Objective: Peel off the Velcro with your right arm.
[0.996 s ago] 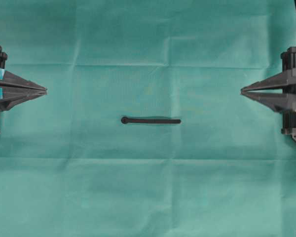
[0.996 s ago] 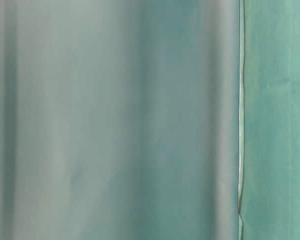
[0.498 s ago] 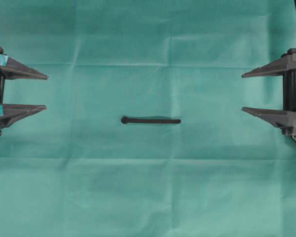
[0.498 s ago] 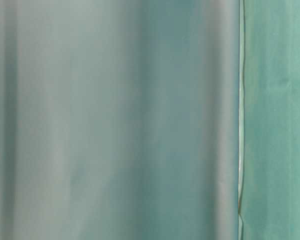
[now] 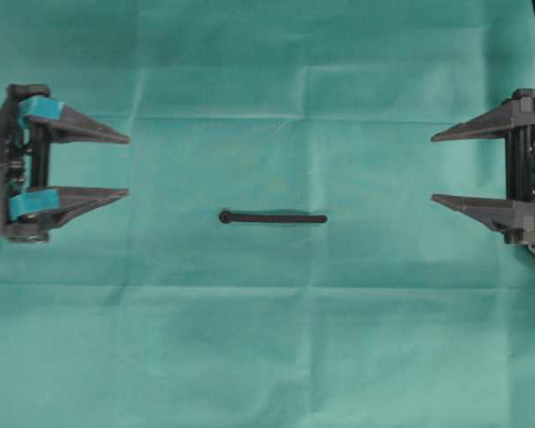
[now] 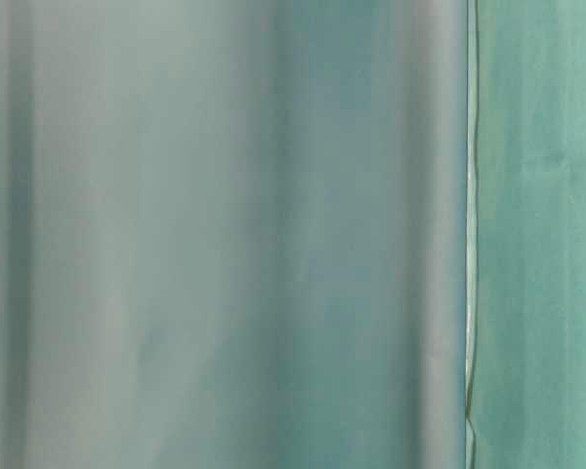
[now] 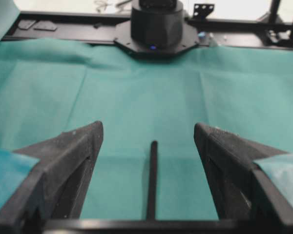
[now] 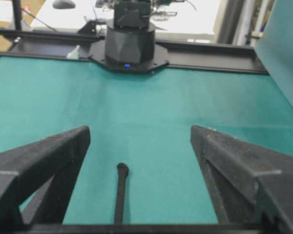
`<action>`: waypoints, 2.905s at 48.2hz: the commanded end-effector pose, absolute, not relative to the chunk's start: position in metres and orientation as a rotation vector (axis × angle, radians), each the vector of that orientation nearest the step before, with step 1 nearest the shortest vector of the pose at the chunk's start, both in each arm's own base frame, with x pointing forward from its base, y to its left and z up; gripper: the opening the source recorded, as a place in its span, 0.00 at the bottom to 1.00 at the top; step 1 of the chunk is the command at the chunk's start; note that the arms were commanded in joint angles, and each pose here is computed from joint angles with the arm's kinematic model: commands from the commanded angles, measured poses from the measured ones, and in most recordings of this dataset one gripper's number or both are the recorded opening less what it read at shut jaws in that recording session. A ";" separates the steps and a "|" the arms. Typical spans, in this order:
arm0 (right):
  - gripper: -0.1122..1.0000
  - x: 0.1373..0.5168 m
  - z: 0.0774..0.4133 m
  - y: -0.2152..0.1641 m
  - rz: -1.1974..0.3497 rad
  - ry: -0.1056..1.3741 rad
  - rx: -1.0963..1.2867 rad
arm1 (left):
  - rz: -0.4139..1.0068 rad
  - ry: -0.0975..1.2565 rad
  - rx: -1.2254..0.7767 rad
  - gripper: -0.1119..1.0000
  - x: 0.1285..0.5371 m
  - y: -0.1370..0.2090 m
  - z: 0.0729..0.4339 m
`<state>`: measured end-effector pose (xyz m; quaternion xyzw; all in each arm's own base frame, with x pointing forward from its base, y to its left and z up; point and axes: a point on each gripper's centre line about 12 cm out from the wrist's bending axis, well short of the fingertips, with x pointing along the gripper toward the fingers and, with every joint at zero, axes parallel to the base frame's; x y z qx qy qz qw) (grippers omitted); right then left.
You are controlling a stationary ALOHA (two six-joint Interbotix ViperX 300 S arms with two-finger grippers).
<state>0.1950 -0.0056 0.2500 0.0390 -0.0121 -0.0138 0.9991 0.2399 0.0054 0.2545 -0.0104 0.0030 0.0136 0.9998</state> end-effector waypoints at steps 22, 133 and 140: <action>0.78 0.197 0.253 -0.006 -0.028 -0.043 0.081 | 0.049 0.043 -0.019 0.81 0.312 0.013 0.262; 0.78 0.190 0.240 -0.006 -0.027 -0.037 0.095 | 0.018 0.701 -0.024 0.81 0.427 0.005 0.147; 0.78 0.189 0.239 -0.006 -0.027 -0.034 0.095 | 0.018 0.701 -0.024 0.81 0.430 0.005 0.137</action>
